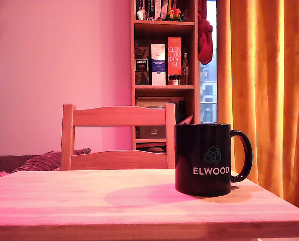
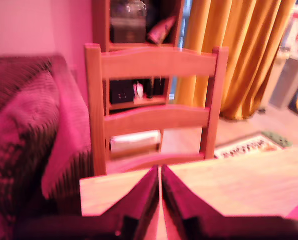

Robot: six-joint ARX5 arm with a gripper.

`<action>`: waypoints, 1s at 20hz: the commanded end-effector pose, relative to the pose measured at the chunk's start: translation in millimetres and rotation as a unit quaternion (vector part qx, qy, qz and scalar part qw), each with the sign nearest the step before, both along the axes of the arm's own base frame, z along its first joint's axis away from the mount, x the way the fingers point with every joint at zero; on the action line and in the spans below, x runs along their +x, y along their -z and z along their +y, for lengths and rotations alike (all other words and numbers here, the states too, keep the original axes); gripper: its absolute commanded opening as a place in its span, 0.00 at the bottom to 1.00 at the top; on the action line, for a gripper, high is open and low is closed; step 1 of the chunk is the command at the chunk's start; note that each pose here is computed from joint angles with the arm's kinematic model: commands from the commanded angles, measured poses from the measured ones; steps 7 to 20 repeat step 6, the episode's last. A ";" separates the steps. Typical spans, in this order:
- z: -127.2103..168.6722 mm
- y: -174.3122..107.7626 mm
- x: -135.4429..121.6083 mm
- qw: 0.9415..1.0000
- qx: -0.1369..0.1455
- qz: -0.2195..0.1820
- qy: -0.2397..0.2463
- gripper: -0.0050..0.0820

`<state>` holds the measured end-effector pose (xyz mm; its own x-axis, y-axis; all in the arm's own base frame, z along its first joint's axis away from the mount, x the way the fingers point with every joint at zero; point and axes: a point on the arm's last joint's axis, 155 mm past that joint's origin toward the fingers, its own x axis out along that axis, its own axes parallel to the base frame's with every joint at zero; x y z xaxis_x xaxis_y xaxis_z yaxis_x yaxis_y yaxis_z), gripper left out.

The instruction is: Pick up the coffee capsules on the table and drop them inside the coffee cup

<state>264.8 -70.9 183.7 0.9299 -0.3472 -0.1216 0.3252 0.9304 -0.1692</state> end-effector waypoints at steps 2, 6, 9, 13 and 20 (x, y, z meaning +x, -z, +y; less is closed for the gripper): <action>1.5 -2.7 -13.0 1.000 -0.005 -0.015 -0.002 0.03; 3.5 -12.0 -26.5 0.999 -0.014 -0.035 -0.005 0.03; 3.5 -12.0 -26.5 0.999 -0.014 -0.035 -0.005 0.03; 3.5 -12.0 -26.5 0.999 -0.014 -0.035 -0.005 0.03; 3.5 -12.0 -26.5 0.999 -0.014 -0.035 -0.005 0.03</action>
